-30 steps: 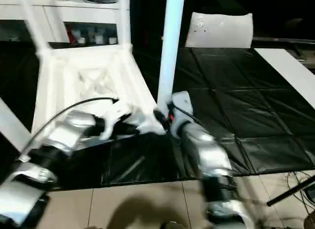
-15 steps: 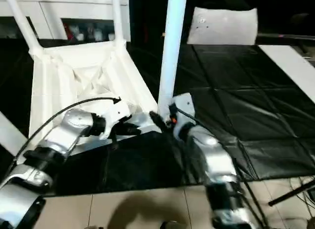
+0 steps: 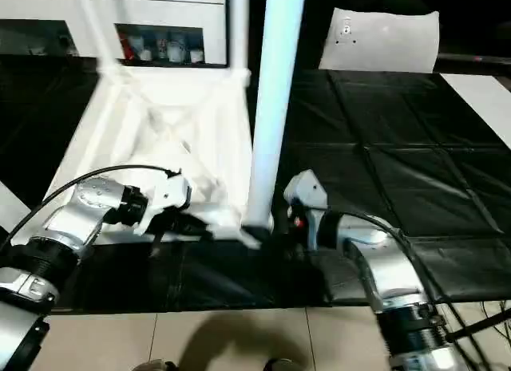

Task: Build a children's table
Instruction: Rotate leg to tighten

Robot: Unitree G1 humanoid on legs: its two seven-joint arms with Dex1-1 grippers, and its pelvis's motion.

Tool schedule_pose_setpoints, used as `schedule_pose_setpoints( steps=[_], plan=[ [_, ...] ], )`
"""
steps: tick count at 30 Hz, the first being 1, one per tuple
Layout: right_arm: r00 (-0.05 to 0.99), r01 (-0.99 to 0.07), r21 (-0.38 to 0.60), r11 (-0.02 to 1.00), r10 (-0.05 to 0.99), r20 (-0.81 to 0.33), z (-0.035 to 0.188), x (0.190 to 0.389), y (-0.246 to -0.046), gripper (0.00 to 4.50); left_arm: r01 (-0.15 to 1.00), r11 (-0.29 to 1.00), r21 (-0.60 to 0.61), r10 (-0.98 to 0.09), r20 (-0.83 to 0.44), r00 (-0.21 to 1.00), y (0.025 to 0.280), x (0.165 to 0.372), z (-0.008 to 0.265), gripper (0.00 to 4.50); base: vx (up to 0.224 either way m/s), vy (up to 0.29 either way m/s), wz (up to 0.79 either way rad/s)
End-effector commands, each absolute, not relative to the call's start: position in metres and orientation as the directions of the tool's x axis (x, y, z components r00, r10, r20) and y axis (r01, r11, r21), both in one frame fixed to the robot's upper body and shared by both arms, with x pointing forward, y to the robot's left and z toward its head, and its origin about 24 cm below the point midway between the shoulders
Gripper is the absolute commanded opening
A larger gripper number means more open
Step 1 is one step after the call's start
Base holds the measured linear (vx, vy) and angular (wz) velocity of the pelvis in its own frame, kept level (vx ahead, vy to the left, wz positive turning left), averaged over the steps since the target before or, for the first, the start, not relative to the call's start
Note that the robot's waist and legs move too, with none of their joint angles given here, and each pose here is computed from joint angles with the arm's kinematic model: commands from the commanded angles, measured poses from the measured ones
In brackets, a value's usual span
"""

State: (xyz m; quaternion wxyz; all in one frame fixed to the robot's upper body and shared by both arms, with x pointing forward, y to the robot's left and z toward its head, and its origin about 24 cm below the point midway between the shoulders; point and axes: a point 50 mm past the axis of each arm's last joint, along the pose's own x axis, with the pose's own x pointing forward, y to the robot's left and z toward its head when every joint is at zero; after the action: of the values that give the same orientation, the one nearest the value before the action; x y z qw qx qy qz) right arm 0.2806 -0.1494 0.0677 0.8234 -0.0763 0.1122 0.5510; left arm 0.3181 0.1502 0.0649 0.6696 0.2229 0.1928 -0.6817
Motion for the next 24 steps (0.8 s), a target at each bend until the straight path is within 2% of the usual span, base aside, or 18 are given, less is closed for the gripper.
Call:
schedule_pose_setpoints(
  steps=[1,2,4,9,24],
  plan=[
    [0.245,-0.967,-0.007,0.253,0.927,-0.283,0.073,0.278,-0.151,4.46,0.984,-0.177,0.025,-0.818,-0.559,-0.133,0.146,0.315,0.072,0.00,0.000,0.000,0.00],
    [0.245,-0.967,-0.007,0.253,0.927,-0.283,0.073,0.278,-0.151,4.30,0.984,-0.177,0.025,-0.818,-0.559,-0.133,0.146,0.315,0.072,0.00,0.000,0.000,0.00],
    [0.185,-0.980,0.017,0.198,0.941,-0.282,0.075,0.276,-0.151,4.30,0.978,-0.208,0.017,-0.802,-0.576,-0.160,0.149,0.315,0.073,0.00,0.000,0.000,0.00],
    [0.097,-0.993,0.041,0.112,0.957,-0.272,0.079,0.276,-0.147,3.77,0.960,-0.279,-0.001,-0.760,-0.611,-0.221,0.150,0.311,0.072,0.00,0.000,0.000,0.00],
    [-0.024,-0.995,0.096,0.003,0.961,-0.276,0.076,0.275,-0.138,2.31,0.941,-0.339,-0.005,-0.727,-0.633,-0.266,0.147,0.309,0.071,0.00,0.000,0.000,0.00]
  ],
)
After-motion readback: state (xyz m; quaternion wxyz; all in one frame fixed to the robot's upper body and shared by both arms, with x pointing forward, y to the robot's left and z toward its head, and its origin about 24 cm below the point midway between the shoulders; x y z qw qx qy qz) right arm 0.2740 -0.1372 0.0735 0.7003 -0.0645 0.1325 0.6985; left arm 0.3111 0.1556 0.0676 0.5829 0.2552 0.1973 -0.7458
